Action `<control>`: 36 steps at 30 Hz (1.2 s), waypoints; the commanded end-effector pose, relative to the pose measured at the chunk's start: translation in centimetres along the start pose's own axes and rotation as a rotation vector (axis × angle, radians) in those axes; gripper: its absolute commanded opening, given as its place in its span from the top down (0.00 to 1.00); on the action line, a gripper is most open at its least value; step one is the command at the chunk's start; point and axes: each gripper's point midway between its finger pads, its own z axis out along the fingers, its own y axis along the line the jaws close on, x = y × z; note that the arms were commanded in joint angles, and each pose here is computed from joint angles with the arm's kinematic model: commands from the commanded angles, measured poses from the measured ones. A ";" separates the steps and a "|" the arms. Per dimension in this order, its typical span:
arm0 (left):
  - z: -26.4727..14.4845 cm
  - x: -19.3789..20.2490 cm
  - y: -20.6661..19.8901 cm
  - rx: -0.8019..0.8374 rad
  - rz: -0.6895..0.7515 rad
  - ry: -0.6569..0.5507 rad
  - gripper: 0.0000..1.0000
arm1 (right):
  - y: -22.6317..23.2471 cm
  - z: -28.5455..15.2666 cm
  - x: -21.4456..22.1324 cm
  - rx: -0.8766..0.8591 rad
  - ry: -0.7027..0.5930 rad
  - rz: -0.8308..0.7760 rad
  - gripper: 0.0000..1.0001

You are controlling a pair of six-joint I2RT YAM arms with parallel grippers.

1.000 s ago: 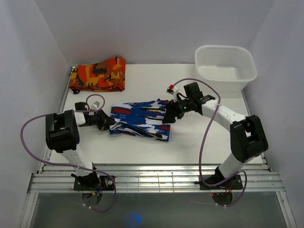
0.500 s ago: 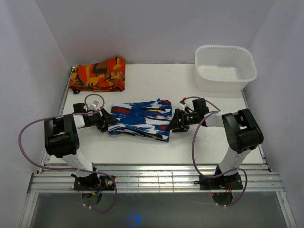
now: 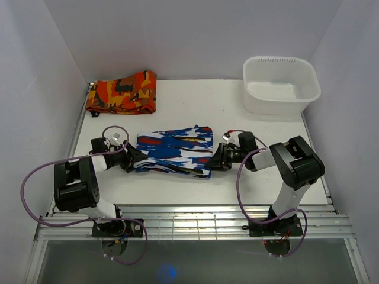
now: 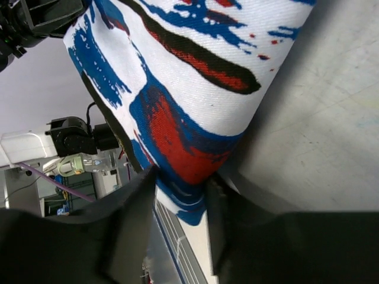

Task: Fold and stack the trousers
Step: Neatly place the folded trousers to the corner

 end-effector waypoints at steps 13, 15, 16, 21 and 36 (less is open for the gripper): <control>-0.5 -2.8 -2.2 0.034 0.056 -0.156 0.81 | 3.4 1.5 -1.4 -0.089 -0.046 -0.061 0.90; -1.2 -6.1 -4.3 0.040 0.212 -0.233 0.99 | 4.1 1.6 -3.2 -0.070 -0.079 -0.175 0.92; -1.4 -7.1 -4.8 0.030 0.255 -0.255 1.00 | 5.1 1.9 -5.0 -0.055 -0.091 -0.208 0.92; -2.7 -11.8 -8.4 0.015 0.502 -0.334 1.00 | 8.1 2.7 -10.9 -0.013 -0.144 -0.442 0.92; -10.0 -27.5 -20.0 -0.035 0.961 -0.807 1.00 | 21.5 8.0 -26.4 -0.075 -0.407 -0.858 0.92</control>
